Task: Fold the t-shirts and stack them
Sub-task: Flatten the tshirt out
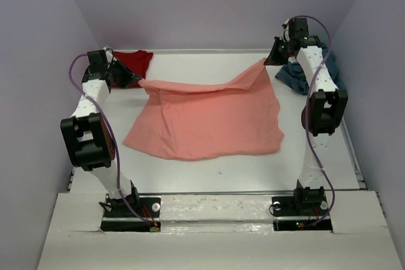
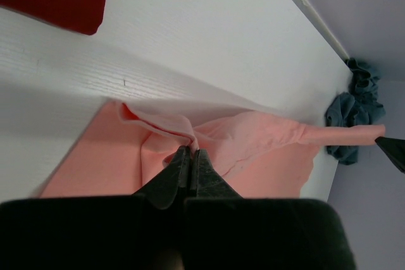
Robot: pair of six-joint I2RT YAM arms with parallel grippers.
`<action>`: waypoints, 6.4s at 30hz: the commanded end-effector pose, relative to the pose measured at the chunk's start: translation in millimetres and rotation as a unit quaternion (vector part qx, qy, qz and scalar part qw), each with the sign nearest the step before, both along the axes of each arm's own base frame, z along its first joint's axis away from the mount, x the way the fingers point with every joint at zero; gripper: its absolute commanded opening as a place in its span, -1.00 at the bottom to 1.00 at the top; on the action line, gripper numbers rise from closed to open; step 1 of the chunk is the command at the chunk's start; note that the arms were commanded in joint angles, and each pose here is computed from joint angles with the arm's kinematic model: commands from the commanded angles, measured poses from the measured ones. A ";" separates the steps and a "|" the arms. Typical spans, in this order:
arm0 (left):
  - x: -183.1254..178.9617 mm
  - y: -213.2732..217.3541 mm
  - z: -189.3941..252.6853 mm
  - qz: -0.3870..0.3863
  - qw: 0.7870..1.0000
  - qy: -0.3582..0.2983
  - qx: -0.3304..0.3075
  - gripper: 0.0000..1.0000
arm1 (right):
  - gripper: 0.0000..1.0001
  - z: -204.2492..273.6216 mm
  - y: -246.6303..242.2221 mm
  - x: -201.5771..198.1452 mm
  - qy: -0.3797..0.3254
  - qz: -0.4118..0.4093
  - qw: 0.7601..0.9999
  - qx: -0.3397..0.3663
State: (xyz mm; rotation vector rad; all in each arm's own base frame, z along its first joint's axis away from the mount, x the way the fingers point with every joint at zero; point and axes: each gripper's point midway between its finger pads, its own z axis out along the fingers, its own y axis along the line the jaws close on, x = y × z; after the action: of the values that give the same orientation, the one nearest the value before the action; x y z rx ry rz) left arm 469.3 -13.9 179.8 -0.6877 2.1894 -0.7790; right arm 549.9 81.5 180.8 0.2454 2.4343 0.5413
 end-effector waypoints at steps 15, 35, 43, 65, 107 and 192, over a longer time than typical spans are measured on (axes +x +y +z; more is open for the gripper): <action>9.3 25.4 42.0 0.003 0.998 -0.044 0.032 -1.00 | -1.00 38.3 -12.2 12.5 -0.058 -0.017 0.998 -0.025; -35.8 24.8 150.0 0.016 0.983 -0.168 0.066 -1.00 | -1.00 192.1 10.6 -60.3 -0.217 0.019 0.975 0.044; -120.1 10.3 127.4 0.033 0.985 -0.147 0.089 -1.00 | -1.00 232.7 22.4 -169.3 -0.252 0.025 0.962 0.102; -262.1 -17.7 339.0 0.108 0.902 -0.409 0.090 -1.00 | -1.00 419.0 33.0 -364.2 -0.490 0.096 0.858 0.119; -210.8 -18.3 393.0 0.084 0.889 -0.445 0.066 -1.00 | -1.00 457.1 76.3 -325.6 -0.462 0.241 0.828 0.209; -15.4 4.6 30.8 0.163 0.979 -0.122 0.034 -1.00 | -1.00 42.0 8.7 -61.5 -0.173 -0.036 0.981 0.080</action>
State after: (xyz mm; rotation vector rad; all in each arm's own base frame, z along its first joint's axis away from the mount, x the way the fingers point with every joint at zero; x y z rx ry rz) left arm 425.9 -9.5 175.5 -0.9162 1.9129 -0.5490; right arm 458.4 90.3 190.8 0.3772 2.1606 0.6933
